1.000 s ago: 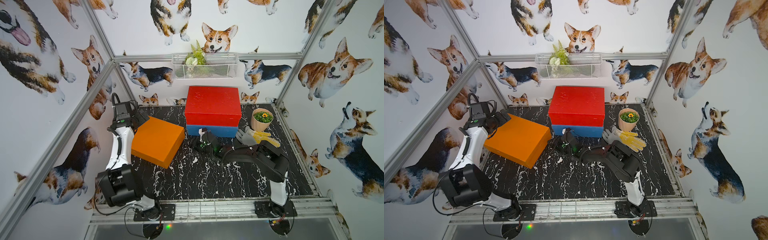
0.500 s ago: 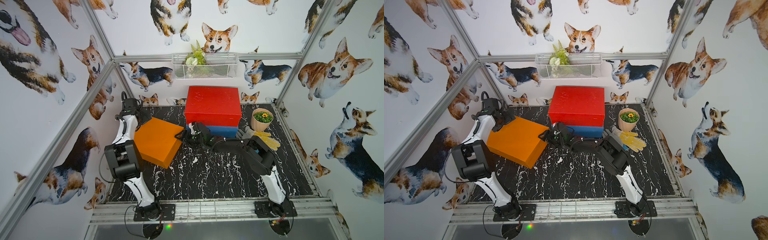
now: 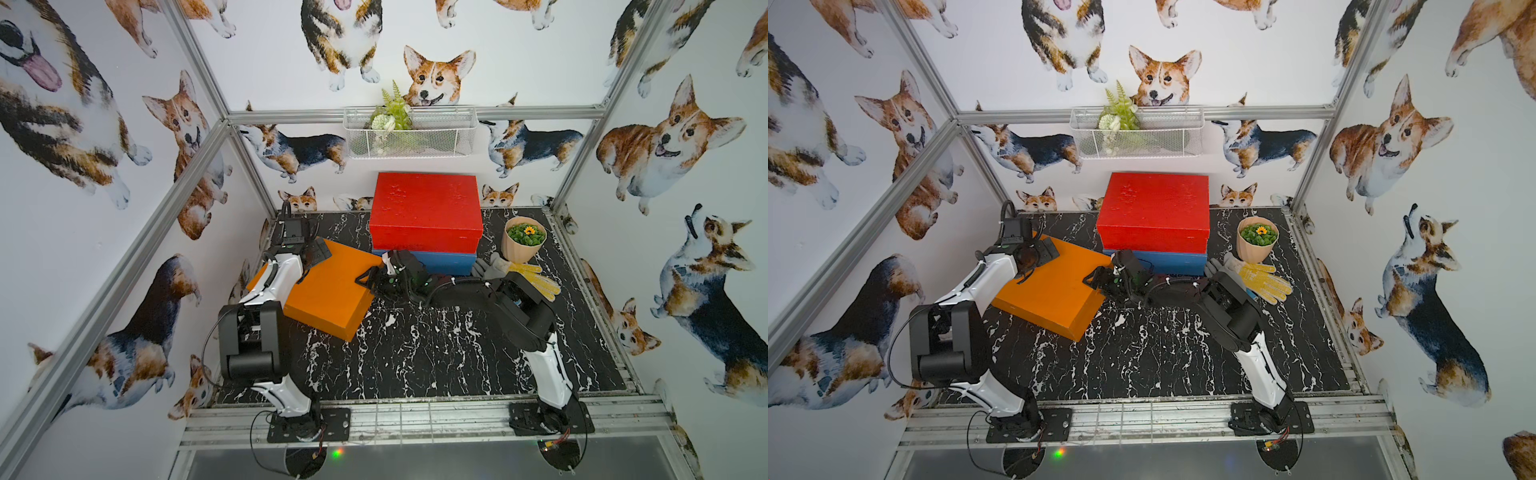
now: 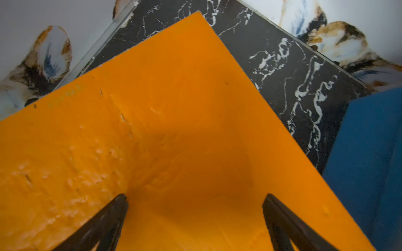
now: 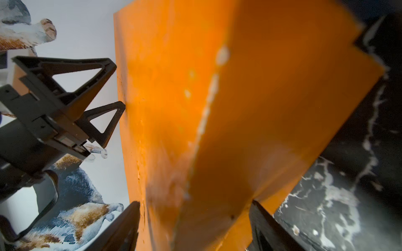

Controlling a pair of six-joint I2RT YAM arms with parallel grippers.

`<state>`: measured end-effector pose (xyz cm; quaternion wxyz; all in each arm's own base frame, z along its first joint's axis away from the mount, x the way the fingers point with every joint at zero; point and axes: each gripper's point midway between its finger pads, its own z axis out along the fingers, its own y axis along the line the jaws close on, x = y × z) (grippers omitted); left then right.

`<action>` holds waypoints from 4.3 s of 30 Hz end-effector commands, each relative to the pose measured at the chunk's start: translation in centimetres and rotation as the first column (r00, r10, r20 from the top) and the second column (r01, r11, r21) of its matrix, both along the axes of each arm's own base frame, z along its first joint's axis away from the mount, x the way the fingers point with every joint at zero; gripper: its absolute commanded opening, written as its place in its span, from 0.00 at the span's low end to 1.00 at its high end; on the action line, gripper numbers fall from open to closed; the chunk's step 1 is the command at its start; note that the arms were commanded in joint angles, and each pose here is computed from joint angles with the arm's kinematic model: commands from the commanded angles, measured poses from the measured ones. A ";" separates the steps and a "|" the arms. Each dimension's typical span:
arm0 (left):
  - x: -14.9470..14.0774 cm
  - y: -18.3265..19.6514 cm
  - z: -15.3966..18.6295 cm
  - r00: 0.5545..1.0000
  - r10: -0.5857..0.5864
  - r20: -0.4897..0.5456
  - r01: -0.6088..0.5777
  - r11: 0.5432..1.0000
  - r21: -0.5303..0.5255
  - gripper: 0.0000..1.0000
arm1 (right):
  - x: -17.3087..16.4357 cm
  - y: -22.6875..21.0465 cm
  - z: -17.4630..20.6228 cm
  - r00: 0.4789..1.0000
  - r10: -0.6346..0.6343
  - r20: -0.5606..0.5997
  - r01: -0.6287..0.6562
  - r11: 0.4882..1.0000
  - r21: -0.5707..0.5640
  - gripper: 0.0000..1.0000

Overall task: Stack the shoeboxes
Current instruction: Move the shoebox to the center of the board, then pick up the shoebox from the center of the board.

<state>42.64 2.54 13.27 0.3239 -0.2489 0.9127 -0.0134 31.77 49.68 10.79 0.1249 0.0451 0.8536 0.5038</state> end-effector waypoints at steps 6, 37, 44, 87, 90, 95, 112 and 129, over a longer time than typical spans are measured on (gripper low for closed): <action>-8.5 -4.1 -0.9 0.996 -0.021 -0.086 0.010 0.992 -0.123 0.99 | -0.5 -3.3 0.4 0.997 -0.075 0.002 0.075 0.997 0.016 0.76; 2.3 13.7 -0.8 0.973 0.213 -0.088 -0.223 0.967 -0.124 0.99 | -1.4 -4.3 1.1 1.000 -0.009 0.025 0.010 1.000 -0.026 0.70; -1.3 10.6 -1.9 0.971 0.183 -0.152 -0.199 0.975 -0.101 0.99 | -2.0 -5.9 1.4 0.999 -0.018 0.051 0.021 0.998 -0.058 0.69; -16.0 -19.3 0.5 0.880 -0.451 0.147 0.474 0.821 -0.318 1.00 | -6.1 -28.6 1.4 0.975 -0.202 0.090 0.220 0.933 -0.285 0.74; -16.1 -18.9 0.5 0.878 -0.458 0.139 0.477 0.819 -0.319 1.00 | -6.1 -28.9 1.0 0.974 -0.211 0.079 0.225 0.929 -0.294 0.74; -15.9 -16.6 -1.3 0.908 -0.401 0.124 0.412 0.796 -0.444 1.00 | -5.8 -29.7 0.1 0.971 -0.232 0.056 0.238 0.922 -0.304 0.74; -15.6 -18.7 -4.5 0.878 -0.460 0.134 0.452 0.703 -0.549 1.00 | -6.8 -29.9 -2.6 0.975 -0.224 0.005 0.212 0.915 -0.342 0.76; -16.4 -22.6 0.1 0.841 -0.515 0.168 0.516 0.667 -0.537 0.99 | -6.5 -27.0 2.8 0.981 -0.173 0.088 0.192 0.930 -0.313 0.74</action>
